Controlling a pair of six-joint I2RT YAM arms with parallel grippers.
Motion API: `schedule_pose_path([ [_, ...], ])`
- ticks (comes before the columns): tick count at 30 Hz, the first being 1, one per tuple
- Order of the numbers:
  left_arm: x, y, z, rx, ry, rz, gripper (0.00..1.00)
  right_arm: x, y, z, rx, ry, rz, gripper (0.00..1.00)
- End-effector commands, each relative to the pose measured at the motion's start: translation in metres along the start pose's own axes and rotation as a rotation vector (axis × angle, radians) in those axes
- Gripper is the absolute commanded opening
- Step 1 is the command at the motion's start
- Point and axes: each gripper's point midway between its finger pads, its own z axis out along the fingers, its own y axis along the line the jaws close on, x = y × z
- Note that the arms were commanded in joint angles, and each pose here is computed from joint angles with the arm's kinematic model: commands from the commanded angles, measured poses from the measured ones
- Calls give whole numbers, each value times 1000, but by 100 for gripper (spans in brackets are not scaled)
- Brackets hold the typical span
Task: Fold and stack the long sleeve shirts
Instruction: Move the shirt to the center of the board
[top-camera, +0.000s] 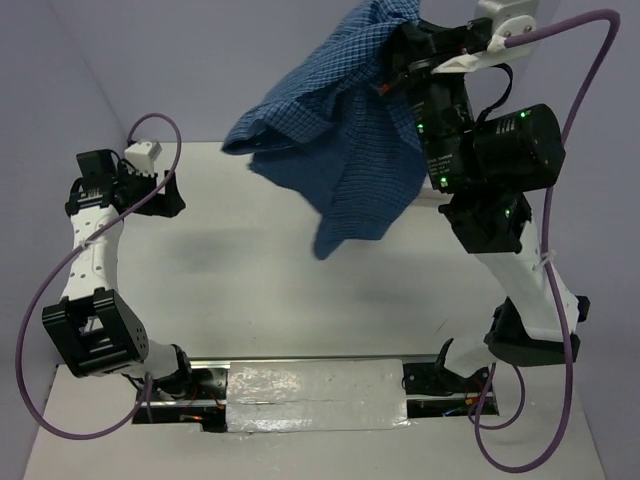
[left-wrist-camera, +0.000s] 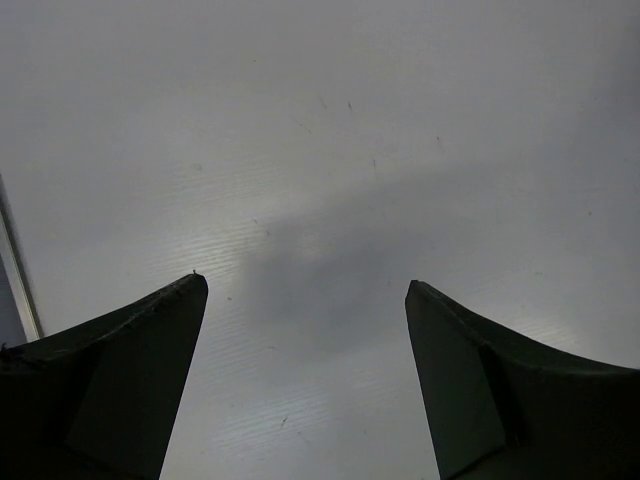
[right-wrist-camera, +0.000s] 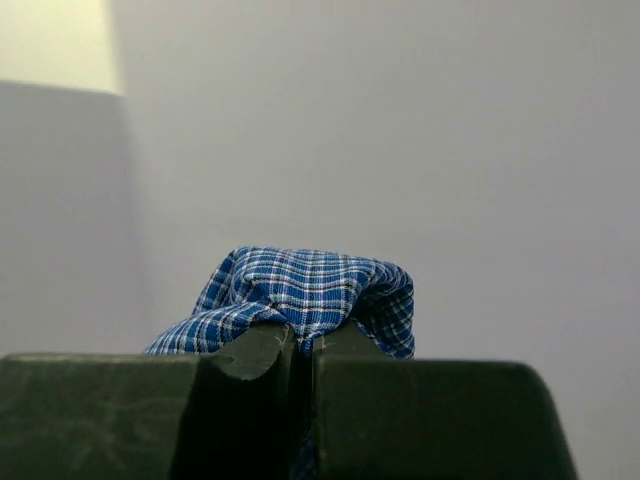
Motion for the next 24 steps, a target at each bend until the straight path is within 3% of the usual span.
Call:
schedule_pose_path([
  [1, -36, 1, -31, 8, -113, -11, 94, 34, 81, 24, -195, 4, 67, 0],
  [2, -37, 5, -34, 3, -116, -22, 94, 73, 99, 36, -179, 60, 64, 0],
  [5, -44, 21, -45, -36, -145, -47, 94, 138, 93, 54, -64, 189, 136, 0],
  [7, -47, 33, -48, -67, -157, -64, 95, 222, 97, 59, -25, 349, 247, 0],
  [11, -49, 54, -39, -123, -144, -84, 94, 405, 93, 18, -28, 777, 351, 0],
  [13, -50, 57, -35, -117, -140, -85, 94, 457, 81, 2, -27, 919, 369, 15],
  [14, -46, 57, -27, -96, -120, -93, 94, 519, 49, -25, 44, 1082, 322, 47],
  [16, -35, 50, -17, -46, -72, -86, 94, 553, 36, -59, 60, 1234, 283, 72],
  [17, -29, 47, -13, -40, -44, -72, 95, 566, 6, -64, 105, 1264, 263, 75],
  [18, -13, 41, -4, -44, 19, -58, 96, 588, -2, -97, 118, 1349, 213, 77],
  [19, -3, 38, 2, -44, 58, -2, 96, 593, -4, -101, 107, 1329, 191, 79],
  [20, 10, 34, 9, -45, 101, 30, 97, 570, -3, -95, 65, 1278, 168, 79],
  [21, 33, 21, 21, -21, 171, 58, 98, 588, -5, -134, 45, 1350, 144, 79],
  [24, 90, 19, 37, -44, 351, 114, 99, 578, 9, -150, -62, 1309, 187, 78],
])
